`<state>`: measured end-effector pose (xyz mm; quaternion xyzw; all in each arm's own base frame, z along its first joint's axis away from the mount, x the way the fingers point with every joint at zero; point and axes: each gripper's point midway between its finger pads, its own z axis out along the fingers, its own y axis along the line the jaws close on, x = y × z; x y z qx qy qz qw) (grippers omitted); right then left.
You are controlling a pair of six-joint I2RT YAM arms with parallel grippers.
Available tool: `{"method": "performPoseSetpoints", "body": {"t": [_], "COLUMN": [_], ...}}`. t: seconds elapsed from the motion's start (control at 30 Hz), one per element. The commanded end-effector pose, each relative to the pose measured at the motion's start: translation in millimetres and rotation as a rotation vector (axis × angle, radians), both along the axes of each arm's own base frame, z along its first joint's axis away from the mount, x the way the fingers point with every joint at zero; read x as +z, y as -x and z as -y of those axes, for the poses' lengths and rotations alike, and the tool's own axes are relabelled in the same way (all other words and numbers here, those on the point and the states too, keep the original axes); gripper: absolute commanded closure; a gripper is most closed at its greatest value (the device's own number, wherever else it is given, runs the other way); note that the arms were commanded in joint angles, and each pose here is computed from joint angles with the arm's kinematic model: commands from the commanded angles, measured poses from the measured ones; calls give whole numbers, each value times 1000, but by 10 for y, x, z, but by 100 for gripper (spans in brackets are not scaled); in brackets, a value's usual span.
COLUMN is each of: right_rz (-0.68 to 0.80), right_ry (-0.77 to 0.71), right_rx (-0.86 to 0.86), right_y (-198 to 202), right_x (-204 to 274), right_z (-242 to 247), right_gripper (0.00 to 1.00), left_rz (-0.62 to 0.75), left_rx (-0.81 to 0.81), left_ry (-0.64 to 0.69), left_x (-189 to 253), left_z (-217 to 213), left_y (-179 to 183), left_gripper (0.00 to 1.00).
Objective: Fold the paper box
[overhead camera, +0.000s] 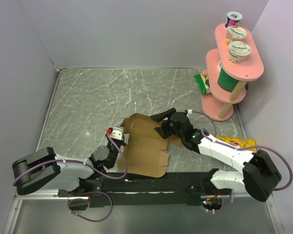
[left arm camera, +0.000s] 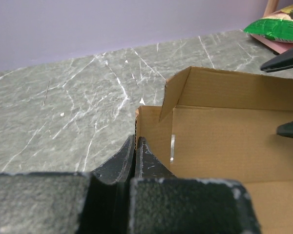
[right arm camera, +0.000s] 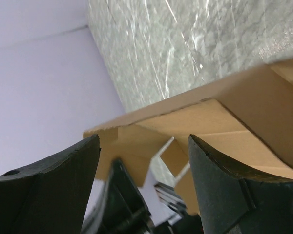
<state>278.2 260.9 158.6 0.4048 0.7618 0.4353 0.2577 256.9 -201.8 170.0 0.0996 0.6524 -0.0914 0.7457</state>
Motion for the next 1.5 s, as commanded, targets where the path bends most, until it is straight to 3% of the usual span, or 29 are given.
{"method": "performPoseSetpoints", "body": {"t": [0.0, 0.37, 0.6, 0.67, 0.77, 0.9, 0.97, 1.23, 1.47], "right_rz": [9, -18, -83, -93, -124, -171, -178, -223, -228], "right_ry": [-130, -113, -86, -70, -68, -84, -95, -54, -25], "right_rx": [-102, -130, -64, -41, -26, -28, -45, -61, -57], "right_y": [-292, -616, -592, -559, -498, -448, -474, -541, -532], "right_x": [255, 240, 10, -35, -136, -249, -250, -323, -429], "right_z": [-62, -182, -338, -376, -409, -433, -425, -468, -529], "right_gripper": [21, 21, 39, 40, 37, 24, 25, 40, 75], "left_rz": [42, 53, 45, 46, 43, 45, 43, 44, 33], "left_rx": [21, 46, 61, 65, 69, 68, 72, 91, 75], "left_ry": [47, 48, 58, 67, 64, 60, 53, 51, 75], "left_x": [125, 129, 114, 117, 109, 110, 99, 88, 90], "left_z": [-41, -101, -102, -118, -126, -128, -126, -156, -120], "left_y": [26, 44, 30, 31, 30, 34, 25, 16, 24], "left_gripper": [99, 99, 99, 99, 99, 99, 99, 99, 99]}}
